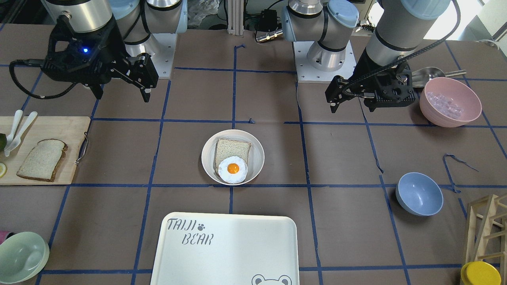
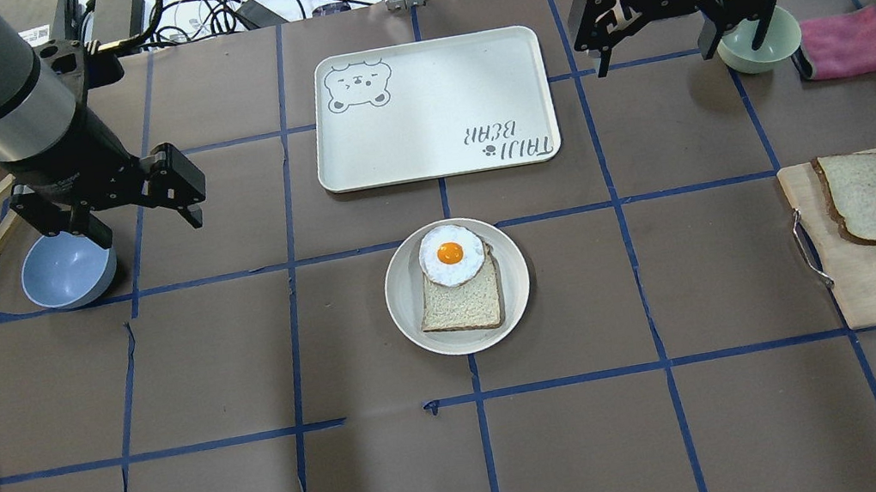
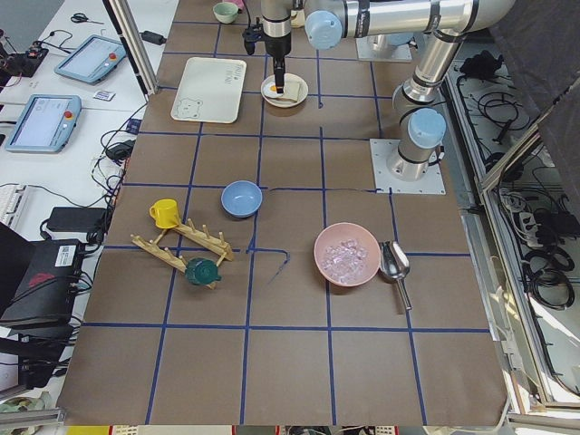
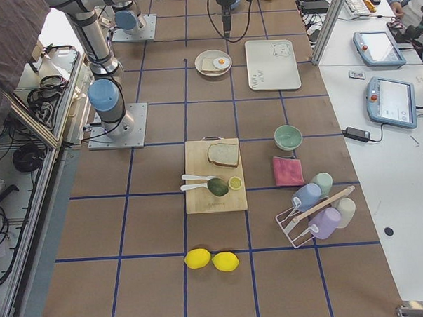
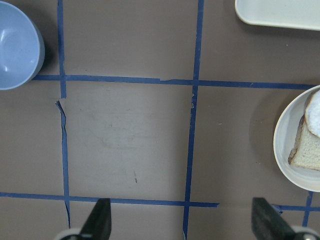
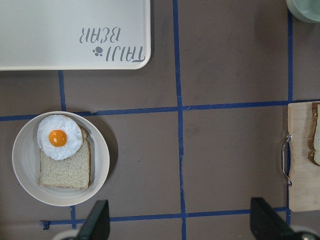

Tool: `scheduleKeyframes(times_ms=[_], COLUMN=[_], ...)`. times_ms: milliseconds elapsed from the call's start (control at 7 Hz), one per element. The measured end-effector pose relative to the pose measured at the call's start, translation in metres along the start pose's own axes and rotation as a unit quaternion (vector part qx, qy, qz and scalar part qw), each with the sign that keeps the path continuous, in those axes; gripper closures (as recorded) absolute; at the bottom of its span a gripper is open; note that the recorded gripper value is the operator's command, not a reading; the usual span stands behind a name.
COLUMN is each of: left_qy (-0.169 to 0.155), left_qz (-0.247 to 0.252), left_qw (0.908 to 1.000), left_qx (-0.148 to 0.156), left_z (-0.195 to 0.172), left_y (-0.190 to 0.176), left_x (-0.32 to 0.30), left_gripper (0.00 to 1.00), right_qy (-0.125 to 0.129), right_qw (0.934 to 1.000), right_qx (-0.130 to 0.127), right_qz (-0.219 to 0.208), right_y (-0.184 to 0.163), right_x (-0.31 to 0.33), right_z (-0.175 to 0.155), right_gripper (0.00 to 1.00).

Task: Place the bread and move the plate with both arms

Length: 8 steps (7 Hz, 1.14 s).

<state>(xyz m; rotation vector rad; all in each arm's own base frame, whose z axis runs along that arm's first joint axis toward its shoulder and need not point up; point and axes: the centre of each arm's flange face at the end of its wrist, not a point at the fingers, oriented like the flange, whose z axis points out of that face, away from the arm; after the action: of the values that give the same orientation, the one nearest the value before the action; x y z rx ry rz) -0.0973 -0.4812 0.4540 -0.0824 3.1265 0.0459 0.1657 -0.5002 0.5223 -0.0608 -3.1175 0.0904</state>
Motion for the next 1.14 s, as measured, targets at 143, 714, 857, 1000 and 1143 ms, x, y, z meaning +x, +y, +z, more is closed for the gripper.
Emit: scheduleKeyframes(times_ms=[143,714,857,1000,1143], left_qy=[0.000,0.002,0.002,0.001,0.001], left_qz=[0.000,0.012,0.018,0.024,0.029], left_qw=[1.0000,0.9998,0.9997,0.9996,0.9995], left_qx=[0.005,0.017,0.018,0.018,0.016], left_z=[-0.004,-0.016,-0.016,-0.016,-0.014], left_y=[0.001,0.004,0.004,0.004,0.003], left_x=[0.000,0.000,0.000,0.000,0.000], left_gripper=[0.00,0.00,0.00,0.00,0.00], right_qy=[0.001,0.003,0.002,0.001,-0.003], right_qw=[1.0000,1.0000,1.0000,1.0000,1.0000], right_qx=[0.004,0.000,0.002,0.003,0.007], right_qz=[0.000,0.001,0.002,0.003,0.002], right_y=[-0.001,-0.004,-0.005,-0.005,-0.007], right_x=[0.000,0.003,0.004,0.003,0.002], right_z=[0.002,0.008,0.008,0.005,0.002], right_gripper=[0.00,0.00,0.00,0.00,0.00])
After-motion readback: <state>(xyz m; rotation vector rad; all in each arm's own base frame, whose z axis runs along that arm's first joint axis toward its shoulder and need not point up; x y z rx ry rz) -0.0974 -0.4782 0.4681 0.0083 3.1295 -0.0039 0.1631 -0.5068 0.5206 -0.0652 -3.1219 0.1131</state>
